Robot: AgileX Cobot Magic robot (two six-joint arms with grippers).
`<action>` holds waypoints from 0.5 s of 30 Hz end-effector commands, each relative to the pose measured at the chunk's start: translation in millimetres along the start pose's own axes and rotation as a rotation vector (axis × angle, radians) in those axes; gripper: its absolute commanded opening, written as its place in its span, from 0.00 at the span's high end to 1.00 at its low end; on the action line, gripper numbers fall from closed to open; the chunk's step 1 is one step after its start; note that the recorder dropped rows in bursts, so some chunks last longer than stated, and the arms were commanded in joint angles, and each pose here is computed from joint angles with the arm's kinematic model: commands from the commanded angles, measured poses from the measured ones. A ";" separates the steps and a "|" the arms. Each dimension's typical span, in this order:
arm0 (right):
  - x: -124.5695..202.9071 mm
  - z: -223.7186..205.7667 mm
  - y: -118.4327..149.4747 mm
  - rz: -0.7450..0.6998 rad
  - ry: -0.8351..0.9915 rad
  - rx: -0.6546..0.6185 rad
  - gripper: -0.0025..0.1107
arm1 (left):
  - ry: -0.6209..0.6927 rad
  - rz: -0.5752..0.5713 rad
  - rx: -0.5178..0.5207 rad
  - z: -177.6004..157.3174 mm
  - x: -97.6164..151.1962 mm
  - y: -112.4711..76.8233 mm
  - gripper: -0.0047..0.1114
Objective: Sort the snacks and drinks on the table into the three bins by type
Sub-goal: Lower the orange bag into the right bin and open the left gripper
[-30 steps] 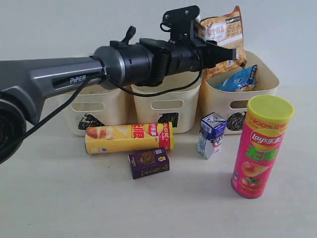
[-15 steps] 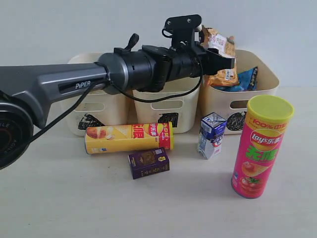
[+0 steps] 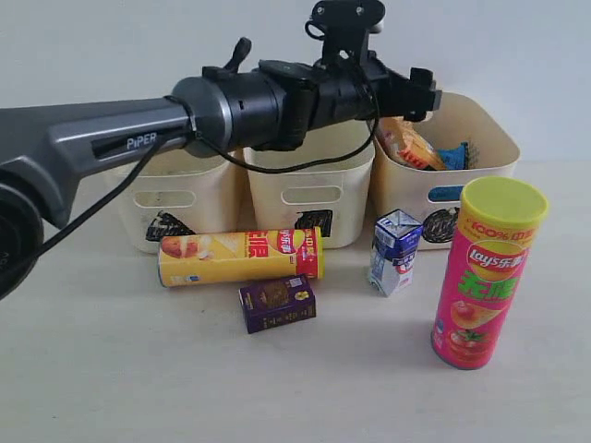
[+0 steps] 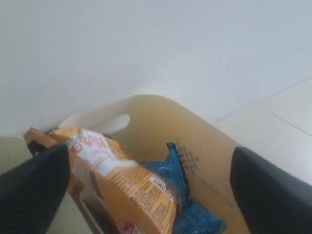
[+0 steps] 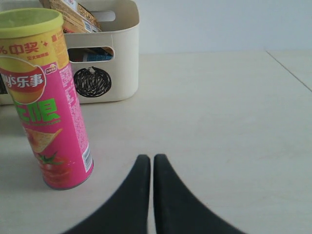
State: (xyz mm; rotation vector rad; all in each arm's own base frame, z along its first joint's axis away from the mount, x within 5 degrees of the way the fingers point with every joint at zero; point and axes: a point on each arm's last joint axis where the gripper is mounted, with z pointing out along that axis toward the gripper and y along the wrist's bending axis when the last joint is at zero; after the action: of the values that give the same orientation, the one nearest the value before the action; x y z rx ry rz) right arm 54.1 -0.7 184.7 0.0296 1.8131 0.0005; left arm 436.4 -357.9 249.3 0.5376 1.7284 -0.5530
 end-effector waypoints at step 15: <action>0.6 0.0 0.0 -0.004 -0.008 0.000 0.98 | -0.019 0.184 0.178 -47.5 -47.0 -24.9 0.92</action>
State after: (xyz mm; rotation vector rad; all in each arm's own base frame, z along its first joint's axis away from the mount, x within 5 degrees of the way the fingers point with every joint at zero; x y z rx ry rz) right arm 54.1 -0.7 184.7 0.0296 1.8131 0.0005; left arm 408.6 -348.2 297.9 0.7226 1.6265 -0.5560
